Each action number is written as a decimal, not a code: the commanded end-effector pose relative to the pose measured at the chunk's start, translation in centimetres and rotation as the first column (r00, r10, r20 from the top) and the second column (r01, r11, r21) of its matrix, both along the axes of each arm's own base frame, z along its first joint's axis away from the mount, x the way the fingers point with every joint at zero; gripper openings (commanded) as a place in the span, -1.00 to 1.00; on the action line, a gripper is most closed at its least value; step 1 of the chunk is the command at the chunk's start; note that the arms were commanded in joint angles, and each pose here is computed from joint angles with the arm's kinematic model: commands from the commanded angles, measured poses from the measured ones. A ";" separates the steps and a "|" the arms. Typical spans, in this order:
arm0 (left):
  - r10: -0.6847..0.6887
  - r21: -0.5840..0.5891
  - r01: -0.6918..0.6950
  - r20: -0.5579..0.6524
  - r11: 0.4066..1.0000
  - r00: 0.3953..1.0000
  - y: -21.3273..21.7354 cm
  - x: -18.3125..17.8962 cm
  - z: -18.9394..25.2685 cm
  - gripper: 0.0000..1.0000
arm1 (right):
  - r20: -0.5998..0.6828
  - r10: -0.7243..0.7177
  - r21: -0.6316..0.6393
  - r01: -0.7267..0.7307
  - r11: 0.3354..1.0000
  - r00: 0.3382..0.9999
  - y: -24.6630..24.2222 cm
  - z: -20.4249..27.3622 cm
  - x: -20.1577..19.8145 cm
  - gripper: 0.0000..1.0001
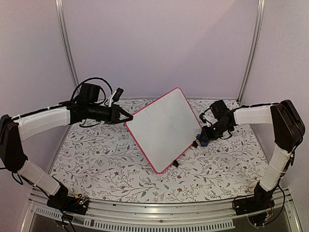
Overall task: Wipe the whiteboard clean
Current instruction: Erase the whiteboard at the center of the board, then place the whiteboard eraser at the center of the board.
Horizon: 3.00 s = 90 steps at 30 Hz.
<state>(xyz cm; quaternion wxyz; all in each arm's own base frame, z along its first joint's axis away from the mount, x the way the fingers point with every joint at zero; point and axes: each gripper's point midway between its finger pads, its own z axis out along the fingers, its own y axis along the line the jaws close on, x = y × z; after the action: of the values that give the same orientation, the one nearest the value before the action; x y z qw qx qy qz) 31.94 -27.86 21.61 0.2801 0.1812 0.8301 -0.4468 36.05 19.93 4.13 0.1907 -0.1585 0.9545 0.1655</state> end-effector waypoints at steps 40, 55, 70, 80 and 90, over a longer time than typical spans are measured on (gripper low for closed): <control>-0.037 -0.016 0.039 0.067 0.999 0.997 -0.4 -0.3 1.1 -1.00 | 0.036 0.188 -0.077 -0.185 0.980 0.981 6.5 3.2 -3.3 -1.00; -0.037 -0.016 0.038 0.079 0.999 0.996 -0.4 -0.4 1.4 -1.00 | 0.008 0.078 -0.109 -0.077 0.991 0.997 2.5 3.6 -0.5 -1.00; -0.038 -0.017 0.040 0.080 0.999 0.996 -0.5 -0.5 1.4 -1.00 | 0.033 0.097 -0.078 -0.094 0.993 0.995 3.6 2.9 0.6 -1.00; -0.042 -0.015 0.043 0.078 0.999 0.996 -0.6 -0.5 1.2 -1.00 | 0.245 0.059 -0.008 -0.059 0.998 0.968 5.9 8.7 5.2 -1.00; -0.040 -0.019 0.042 0.090 0.999 0.995 -0.5 -0.6 1.7 -1.00 | 0.367 -0.108 -0.044 0.133 0.990 0.924 2.1 12.5 6.3 -1.00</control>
<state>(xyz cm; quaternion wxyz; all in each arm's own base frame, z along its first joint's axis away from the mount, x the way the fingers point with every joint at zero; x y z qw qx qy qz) 32.02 -27.81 21.59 0.2840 0.1829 0.8304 -0.4430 41.35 23.86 13.74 0.3177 -0.1791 0.9240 0.1154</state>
